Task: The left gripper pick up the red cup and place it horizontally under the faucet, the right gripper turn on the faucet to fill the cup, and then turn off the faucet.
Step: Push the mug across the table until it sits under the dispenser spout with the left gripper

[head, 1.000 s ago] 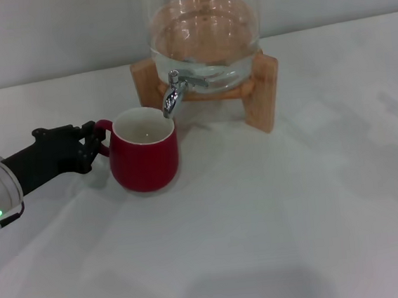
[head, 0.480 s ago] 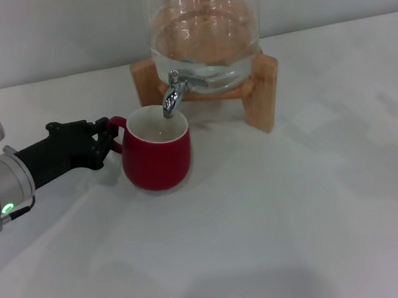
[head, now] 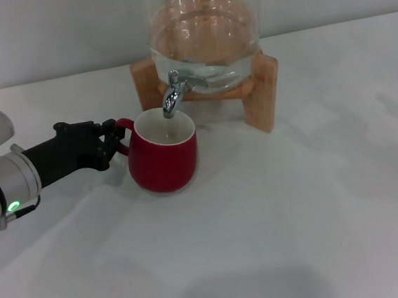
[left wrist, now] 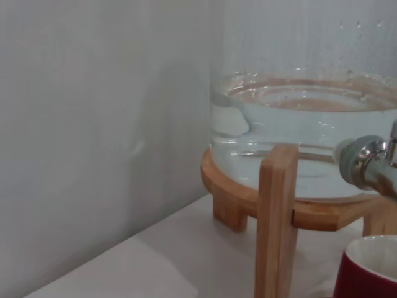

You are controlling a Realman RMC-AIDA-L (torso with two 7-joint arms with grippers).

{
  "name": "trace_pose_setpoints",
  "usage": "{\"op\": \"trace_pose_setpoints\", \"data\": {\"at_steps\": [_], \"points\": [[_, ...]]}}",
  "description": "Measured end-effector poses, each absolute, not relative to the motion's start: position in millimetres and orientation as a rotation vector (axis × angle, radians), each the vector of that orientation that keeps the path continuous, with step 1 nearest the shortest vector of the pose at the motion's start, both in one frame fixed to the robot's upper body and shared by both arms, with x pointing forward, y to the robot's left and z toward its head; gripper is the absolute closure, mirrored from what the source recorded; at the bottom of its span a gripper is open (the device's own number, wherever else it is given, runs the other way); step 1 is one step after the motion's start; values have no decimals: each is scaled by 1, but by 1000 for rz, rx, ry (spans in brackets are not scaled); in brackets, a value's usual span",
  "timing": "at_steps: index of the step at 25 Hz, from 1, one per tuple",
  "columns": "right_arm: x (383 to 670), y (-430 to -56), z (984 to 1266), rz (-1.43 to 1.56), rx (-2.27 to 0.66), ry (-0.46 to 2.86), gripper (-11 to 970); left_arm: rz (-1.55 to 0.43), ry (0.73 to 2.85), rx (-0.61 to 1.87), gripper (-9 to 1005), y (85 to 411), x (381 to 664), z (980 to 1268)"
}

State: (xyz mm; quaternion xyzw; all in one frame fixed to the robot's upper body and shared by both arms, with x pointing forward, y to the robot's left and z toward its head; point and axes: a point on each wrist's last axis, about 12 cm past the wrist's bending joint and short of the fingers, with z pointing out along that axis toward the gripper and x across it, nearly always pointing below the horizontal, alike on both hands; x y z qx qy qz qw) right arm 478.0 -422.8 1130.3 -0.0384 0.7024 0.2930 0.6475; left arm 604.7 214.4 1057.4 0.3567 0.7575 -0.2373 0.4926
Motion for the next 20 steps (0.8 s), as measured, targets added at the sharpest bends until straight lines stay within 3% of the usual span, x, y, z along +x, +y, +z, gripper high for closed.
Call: {"op": "trace_pose_setpoints", "data": {"at_steps": [20], "points": [[476,-422,1127,675,-80,1601,178,-555,1858,900,845,213,605,1055]]}}
